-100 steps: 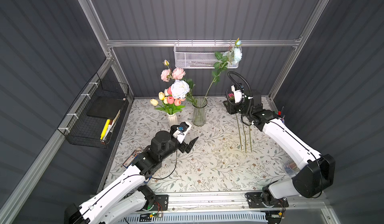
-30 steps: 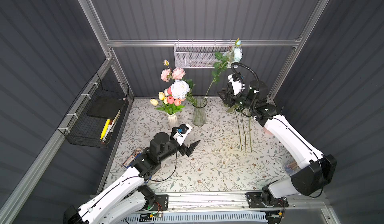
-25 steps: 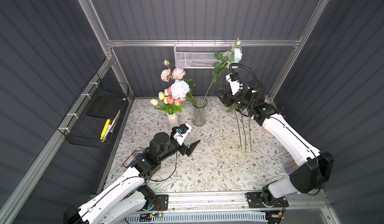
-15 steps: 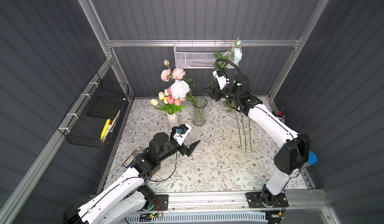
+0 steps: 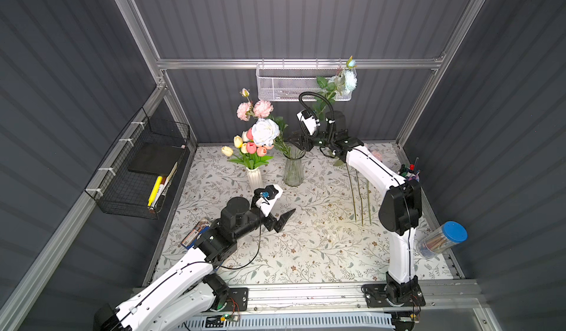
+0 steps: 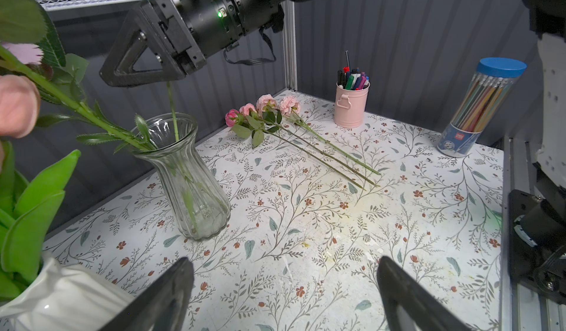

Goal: Pick out pink flowers from the vase
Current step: Pick up the flower from the vase.

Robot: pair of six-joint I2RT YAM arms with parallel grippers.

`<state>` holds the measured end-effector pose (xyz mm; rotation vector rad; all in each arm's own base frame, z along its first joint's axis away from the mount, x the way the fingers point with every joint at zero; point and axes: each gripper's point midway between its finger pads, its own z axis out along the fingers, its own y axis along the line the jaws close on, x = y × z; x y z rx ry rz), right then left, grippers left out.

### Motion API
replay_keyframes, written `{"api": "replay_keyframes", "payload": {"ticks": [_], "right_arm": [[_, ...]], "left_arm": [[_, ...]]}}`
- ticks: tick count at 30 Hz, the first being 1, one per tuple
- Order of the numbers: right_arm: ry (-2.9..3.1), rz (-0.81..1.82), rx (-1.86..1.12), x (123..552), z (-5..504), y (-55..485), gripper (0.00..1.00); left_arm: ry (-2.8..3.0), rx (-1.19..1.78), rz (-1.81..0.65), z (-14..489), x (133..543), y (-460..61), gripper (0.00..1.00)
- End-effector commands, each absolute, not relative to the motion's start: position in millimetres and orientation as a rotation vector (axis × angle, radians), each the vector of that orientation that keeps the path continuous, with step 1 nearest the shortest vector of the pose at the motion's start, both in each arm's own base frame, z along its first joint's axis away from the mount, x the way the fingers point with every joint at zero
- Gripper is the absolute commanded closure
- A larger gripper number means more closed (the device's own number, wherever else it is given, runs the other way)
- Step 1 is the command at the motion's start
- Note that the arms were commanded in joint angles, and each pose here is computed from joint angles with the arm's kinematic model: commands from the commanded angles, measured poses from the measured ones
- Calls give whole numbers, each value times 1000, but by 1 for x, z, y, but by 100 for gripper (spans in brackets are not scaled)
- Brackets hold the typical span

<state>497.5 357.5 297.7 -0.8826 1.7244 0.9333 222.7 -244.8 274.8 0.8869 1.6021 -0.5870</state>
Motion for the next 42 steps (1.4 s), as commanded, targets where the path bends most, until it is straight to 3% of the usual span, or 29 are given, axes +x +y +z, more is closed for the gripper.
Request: {"api": "replay_keyframes", "payload": {"ticks": [1,6,17,22,29,35,42], "right_arm": [[1698,952,-946,490,297,372,43],[1716,941,-970,489,285,381,42],[1747,896,-973,499,265,389,49],[1759,852,-961,505,259,387,58],[1724,830,-937,507,269,384,82],[1697,828,-922,504,279,382,96],[1643,819,-902,501,298,379,100]], "left_arm": [[1570,915,-597,276,221,-250,5],[1572,915,-596,275,220,-249,5],[1579,921,-602,271,221,-251,5],[1582,925,-604,270,222,-253,5],[1578,925,-602,271,221,-252,5],[1576,925,-604,271,221,-252,5],[1574,929,-593,271,220,-250,5]]}}
